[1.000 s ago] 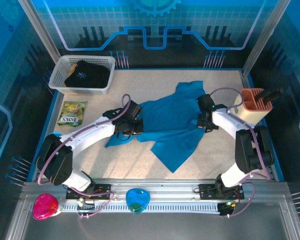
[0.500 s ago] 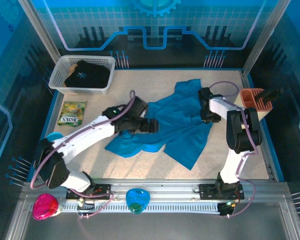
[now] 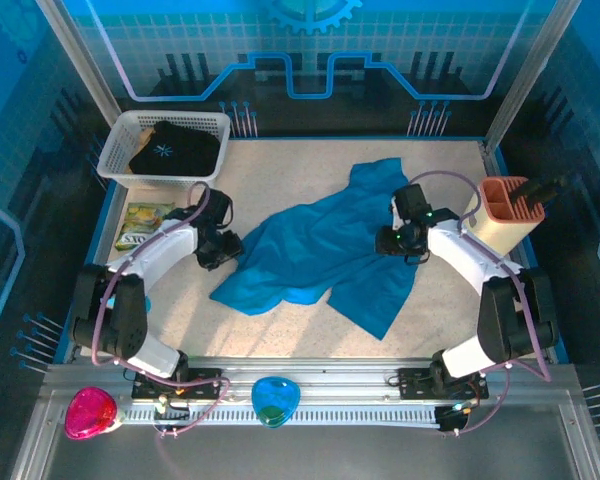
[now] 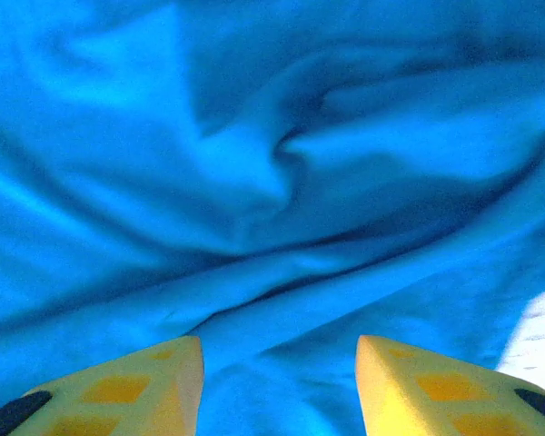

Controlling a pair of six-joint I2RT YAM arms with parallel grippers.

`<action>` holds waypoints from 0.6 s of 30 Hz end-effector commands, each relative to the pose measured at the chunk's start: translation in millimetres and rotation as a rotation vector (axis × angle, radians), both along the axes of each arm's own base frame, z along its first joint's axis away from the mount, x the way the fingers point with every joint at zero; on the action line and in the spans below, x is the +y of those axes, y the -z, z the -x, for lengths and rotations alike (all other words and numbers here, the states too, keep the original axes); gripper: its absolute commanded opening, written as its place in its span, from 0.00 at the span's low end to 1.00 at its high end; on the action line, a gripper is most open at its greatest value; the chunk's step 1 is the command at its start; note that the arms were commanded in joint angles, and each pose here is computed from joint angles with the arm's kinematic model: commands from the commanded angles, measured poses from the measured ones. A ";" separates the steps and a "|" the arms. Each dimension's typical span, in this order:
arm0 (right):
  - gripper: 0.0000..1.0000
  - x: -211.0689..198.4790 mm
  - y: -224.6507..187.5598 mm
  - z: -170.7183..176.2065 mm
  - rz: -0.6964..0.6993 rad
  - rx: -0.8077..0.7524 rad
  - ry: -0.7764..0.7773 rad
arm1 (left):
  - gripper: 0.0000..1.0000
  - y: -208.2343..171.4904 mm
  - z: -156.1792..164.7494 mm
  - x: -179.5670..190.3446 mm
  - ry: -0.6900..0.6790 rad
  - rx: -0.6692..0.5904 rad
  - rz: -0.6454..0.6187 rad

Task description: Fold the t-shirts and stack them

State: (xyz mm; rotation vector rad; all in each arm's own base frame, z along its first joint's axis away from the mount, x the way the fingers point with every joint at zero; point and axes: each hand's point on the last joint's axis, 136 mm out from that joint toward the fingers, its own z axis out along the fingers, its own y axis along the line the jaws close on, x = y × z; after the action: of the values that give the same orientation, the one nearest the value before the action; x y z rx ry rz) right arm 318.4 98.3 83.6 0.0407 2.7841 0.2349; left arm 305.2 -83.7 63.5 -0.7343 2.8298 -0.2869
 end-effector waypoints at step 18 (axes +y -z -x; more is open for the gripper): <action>0.38 42.3 70.9 65.8 -0.030 0.197 0.040 | 0.00 26.8 -112.1 -9.1 -0.012 -0.209 -0.038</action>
State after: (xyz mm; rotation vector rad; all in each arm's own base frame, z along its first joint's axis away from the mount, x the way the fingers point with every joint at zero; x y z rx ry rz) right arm 261.8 140.0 23.4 0.0339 2.9501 0.2993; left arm 390.0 -94.0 23.9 -0.7279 2.6859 -0.3092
